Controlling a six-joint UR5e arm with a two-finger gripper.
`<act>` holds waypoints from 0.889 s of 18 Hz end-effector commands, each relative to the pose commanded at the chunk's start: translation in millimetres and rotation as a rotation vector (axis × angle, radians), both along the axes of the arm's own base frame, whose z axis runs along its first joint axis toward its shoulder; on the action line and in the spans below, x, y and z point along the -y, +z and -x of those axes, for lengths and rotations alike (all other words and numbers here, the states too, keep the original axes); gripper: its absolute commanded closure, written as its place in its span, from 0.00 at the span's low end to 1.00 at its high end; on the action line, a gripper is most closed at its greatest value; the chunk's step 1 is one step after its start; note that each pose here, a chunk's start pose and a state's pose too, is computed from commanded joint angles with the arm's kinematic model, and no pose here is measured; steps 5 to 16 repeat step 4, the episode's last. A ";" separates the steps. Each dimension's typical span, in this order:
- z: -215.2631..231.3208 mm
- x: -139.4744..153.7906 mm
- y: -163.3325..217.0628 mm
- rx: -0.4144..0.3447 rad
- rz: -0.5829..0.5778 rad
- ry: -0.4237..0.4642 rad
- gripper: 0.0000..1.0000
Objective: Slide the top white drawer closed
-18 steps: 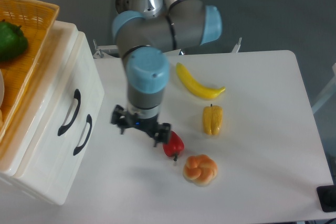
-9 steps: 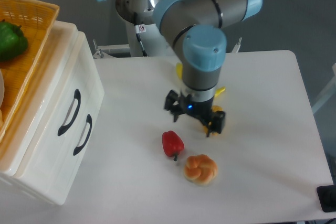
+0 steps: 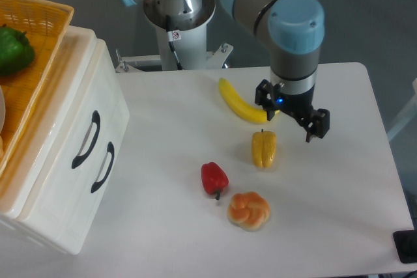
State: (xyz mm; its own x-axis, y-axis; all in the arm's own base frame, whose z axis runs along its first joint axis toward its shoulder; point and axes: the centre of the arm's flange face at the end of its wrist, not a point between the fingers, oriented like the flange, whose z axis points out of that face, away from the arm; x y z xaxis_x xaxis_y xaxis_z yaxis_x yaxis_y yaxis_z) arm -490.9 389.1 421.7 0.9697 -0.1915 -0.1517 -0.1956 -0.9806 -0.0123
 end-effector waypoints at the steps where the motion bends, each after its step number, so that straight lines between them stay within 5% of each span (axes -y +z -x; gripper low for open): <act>1: 2.7 6.5 3.9 0.000 -0.015 0.010 0.00; 16: 6.4 13.0 7.7 0.007 -0.043 0.023 0.00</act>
